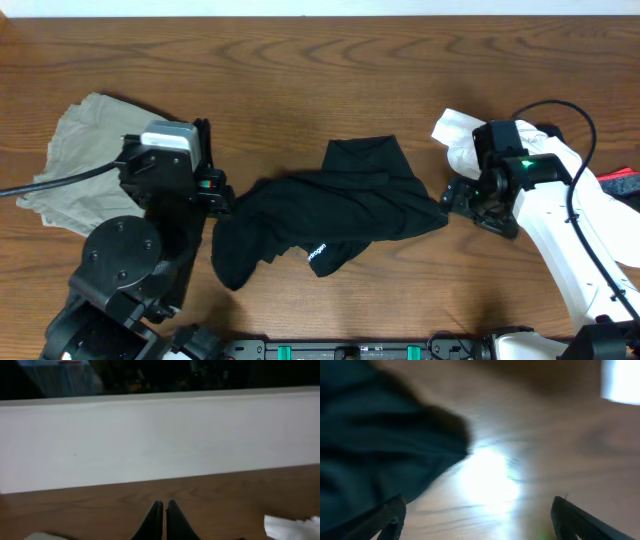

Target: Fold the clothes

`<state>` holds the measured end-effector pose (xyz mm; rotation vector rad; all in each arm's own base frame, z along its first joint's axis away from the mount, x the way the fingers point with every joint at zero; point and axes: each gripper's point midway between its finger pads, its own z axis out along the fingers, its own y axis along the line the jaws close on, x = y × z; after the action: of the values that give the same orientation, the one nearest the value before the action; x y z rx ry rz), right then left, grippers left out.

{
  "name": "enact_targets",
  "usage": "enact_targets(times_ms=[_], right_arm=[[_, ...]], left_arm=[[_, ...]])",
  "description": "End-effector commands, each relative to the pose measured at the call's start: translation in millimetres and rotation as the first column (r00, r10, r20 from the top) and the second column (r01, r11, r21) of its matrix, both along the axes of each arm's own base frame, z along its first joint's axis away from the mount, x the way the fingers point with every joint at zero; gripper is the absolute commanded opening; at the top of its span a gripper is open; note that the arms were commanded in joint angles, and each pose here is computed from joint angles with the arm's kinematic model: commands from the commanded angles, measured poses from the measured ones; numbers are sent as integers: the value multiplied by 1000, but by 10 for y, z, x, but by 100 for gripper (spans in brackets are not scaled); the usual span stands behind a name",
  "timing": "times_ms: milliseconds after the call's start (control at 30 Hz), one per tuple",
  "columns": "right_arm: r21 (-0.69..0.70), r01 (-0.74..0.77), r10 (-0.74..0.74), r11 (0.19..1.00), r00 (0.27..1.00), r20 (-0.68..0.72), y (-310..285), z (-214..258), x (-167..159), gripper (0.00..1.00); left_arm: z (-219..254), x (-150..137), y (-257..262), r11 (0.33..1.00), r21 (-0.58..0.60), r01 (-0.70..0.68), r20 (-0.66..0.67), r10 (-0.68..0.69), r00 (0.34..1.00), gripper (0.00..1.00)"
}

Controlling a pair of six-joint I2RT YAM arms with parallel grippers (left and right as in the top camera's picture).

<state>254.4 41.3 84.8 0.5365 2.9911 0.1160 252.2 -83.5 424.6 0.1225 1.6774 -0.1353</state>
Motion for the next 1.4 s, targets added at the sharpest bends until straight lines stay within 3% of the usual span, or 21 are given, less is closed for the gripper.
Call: enact_targets(times_ms=[0, 100, 267, 300, 367, 400, 500, 900, 1100, 1367], right_arm=[[93, -110, 106, 990, 994, 39, 169, 60, 43, 90], [101, -141, 130, 985, 985, 111, 214, 95, 203, 92], [145, -337, 272, 930, 899, 343, 556, 296, 615, 89], [140, -348, 278, 927, 888, 365, 590, 321, 659, 89], [135, -361, 286, 923, 876, 388, 635, 346, 700, 89], [135, -361, 286, 923, 875, 390, 636, 349, 706, 89], [118, -342, 279, 932, 887, 369, 586, 316, 680, 88], [49, -305, 280, 951, 919, 278, 403, 202, 530, 90], [50, -305, 280, 951, 919, 277, 403, 201, 529, 89], [51, -304, 280, 951, 921, 269, 400, 194, 509, 89]], left_arm=[[-42, -20, -44, 999, 16, 34, -30, -34, 999, 6], [-371, -23, -43, 996, 76, 37, -155, -24, 988, 6], [-1042, -11, -51, 978, 201, 61, -399, 25, 916, 7], [-1173, -15, -49, 976, 211, 59, -447, 43, 893, 11], [-1404, -15, -48, 969, 240, 61, -526, 77, 847, 43], [-1528, -12, -50, 963, 262, 68, -565, 96, 819, 52], [-1832, 17, -68, 947, 311, 82, -654, 150, 741, 63], [-2801, 104, -16, 925, 371, -79, -827, 368, 425, 70], [-3156, 39, -65, 931, 357, -80, -861, 361, 360, 71], [-3460, -84, 90, 914, 360, -185, -868, 401, 293, 70]])
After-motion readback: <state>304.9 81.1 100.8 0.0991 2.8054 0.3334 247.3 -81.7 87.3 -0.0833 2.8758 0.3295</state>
